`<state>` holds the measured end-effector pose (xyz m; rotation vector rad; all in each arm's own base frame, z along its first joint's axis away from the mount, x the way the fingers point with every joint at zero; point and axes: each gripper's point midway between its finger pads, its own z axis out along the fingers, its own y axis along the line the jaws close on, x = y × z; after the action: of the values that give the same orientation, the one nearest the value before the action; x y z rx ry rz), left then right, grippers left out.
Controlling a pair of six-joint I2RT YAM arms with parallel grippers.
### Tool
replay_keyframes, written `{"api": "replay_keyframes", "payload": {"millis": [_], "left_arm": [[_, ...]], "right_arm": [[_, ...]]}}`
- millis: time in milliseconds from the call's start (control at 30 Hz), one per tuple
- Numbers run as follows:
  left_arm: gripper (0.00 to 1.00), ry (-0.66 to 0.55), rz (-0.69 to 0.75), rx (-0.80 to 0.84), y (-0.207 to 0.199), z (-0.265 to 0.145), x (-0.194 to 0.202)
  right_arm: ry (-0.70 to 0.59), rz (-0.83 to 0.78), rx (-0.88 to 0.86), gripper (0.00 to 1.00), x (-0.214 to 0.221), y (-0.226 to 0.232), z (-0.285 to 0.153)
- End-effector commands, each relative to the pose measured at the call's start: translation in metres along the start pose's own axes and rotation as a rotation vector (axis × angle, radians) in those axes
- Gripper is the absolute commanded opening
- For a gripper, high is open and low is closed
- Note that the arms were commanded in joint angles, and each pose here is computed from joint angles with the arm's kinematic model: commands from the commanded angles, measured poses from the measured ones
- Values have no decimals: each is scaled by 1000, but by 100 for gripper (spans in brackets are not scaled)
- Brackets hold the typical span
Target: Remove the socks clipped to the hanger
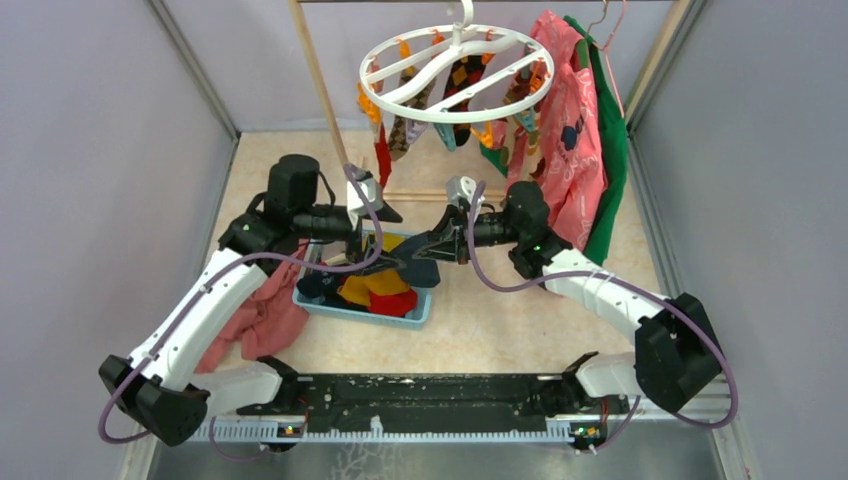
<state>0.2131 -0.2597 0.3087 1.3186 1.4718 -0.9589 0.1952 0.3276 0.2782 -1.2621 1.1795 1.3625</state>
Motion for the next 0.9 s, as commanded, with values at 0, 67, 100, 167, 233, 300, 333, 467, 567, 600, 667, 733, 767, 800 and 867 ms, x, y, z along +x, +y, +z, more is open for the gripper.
{"api": "replay_keyframes", "payload": {"millis": [0,67,100,167,233,300,333,467,567,600,667,733,767,800,867], "left_arm": [[99,47,57,59,-13,11,14],[98,66,55,75,-15,19,19],[96,76,56,82,-15,22,23],[92,93,66,92,-17,28,28],[86,107,82,86,-15,30,33],[82,120,103,69,-13,30,36],[81,127,112,59,-11,29,38],[71,144,137,17,-4,27,41],[55,141,125,17,-3,30,41],[49,141,115,20,-3,31,41],[38,147,101,24,-1,33,41],[29,155,99,19,1,33,40],[24,159,100,18,1,33,40],[20,161,107,15,2,32,40],[10,168,114,13,1,30,40]], "right_arm": [[-48,-79,-9,0,-18,6,0],[-54,-82,-14,0,-20,8,0],[-56,-86,-14,0,-21,8,0],[-58,-92,-13,0,-23,9,-1],[-57,-98,-9,0,-24,10,-2],[-55,-102,-8,0,-23,10,-2],[-54,-104,-7,0,-23,9,-2],[-52,-103,-6,0,-22,9,-2],[-50,-103,-3,0,-20,8,-2],[-49,-104,-1,0,-20,7,-2],[-47,-106,3,0,-19,6,-3],[-46,-111,8,0,-20,6,-3],[-48,-115,13,0,-20,6,-4],[-49,-117,20,0,-21,5,-5],[-51,-123,29,8,-22,4,-7]]}}
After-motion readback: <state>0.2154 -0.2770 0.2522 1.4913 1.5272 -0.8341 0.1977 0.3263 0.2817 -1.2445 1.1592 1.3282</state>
